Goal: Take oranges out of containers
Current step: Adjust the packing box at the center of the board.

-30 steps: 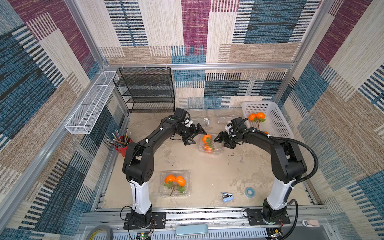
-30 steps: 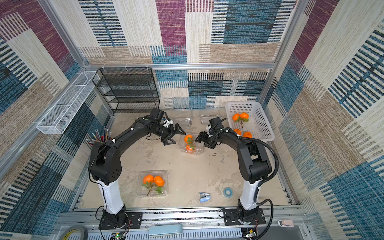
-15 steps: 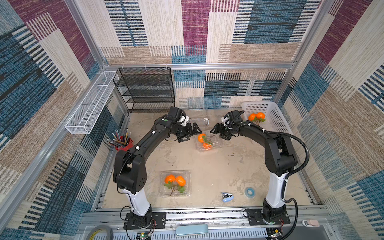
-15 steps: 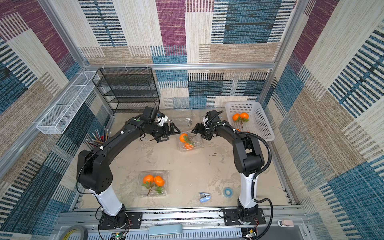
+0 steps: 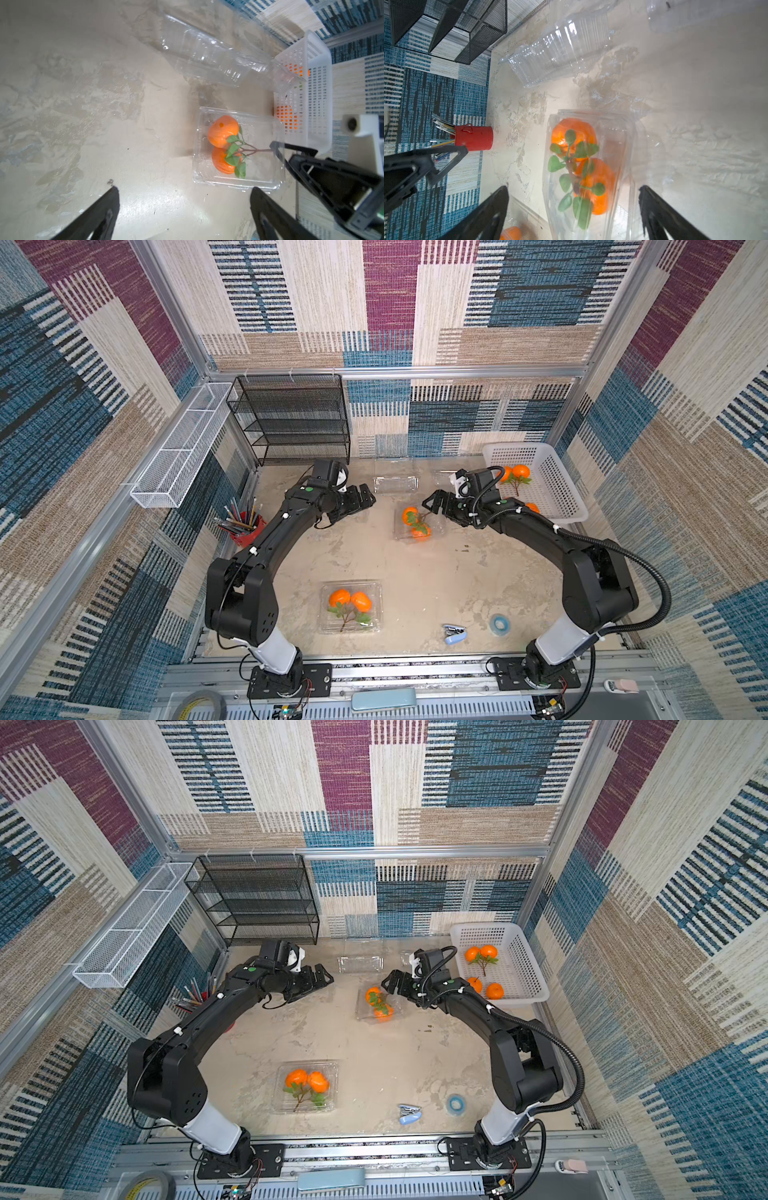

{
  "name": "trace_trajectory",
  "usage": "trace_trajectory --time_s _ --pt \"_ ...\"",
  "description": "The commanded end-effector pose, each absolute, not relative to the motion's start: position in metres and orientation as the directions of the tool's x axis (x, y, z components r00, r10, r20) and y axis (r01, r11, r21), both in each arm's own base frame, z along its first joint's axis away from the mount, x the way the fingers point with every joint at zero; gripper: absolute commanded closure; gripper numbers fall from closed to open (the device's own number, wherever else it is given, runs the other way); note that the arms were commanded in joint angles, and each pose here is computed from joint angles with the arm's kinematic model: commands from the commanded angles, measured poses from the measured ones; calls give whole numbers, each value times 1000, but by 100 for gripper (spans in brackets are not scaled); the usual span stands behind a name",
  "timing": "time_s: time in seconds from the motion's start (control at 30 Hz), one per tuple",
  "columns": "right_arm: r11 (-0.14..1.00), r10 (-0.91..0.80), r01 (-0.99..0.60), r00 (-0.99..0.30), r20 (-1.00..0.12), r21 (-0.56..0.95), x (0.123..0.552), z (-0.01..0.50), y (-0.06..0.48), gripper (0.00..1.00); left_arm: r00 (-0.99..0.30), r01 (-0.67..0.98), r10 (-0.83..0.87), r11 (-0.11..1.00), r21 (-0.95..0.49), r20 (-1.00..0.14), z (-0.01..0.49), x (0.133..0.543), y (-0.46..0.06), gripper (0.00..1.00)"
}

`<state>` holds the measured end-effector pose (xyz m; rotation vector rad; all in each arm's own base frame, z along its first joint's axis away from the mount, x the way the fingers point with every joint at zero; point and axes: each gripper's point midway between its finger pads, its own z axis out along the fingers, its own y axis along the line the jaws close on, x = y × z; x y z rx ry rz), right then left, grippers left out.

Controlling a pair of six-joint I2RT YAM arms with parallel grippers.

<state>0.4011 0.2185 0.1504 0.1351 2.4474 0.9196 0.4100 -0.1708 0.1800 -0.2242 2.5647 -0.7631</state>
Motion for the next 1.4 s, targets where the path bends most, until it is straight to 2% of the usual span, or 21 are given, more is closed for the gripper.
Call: trace_trajectory --time_s 0.0,0.17,0.33,0.47,0.8,0.9,1.1,1.37 --pt "775 294 -73 -838 -460 628 395 146 221 2 -920 -39 -272 779 -626 -281 173 401 -183 1" --pt "779 319 -32 -840 -439 627 370 126 227 2 -941 -27 -237 765 -644 -243 160 407 -193 1" --pt "791 347 7 -829 -438 612 365 121 218 2 -957 -43 -220 756 -654 -191 139 419 -203 1" --pt "806 330 40 -859 -391 591 357 105 216 2 -967 -6 -171 752 -659 -187 131 424 -220 1" --pt "738 350 87 -897 -270 669 342 85 229 1 -985 95 -39 697 -710 -171 125 409 -270 1" --pt "732 350 86 -898 -265 676 345 85 233 4 -987 98 -23 692 -715 -157 122 400 -279 1" --pt "747 329 78 -906 -266 660 367 82 237 7 -989 57 -76 601 -798 -128 136 388 -290 1" --pt "760 312 77 -915 -257 645 411 72 234 10 -991 54 -70 579 -813 -116 142 368 -298 1"
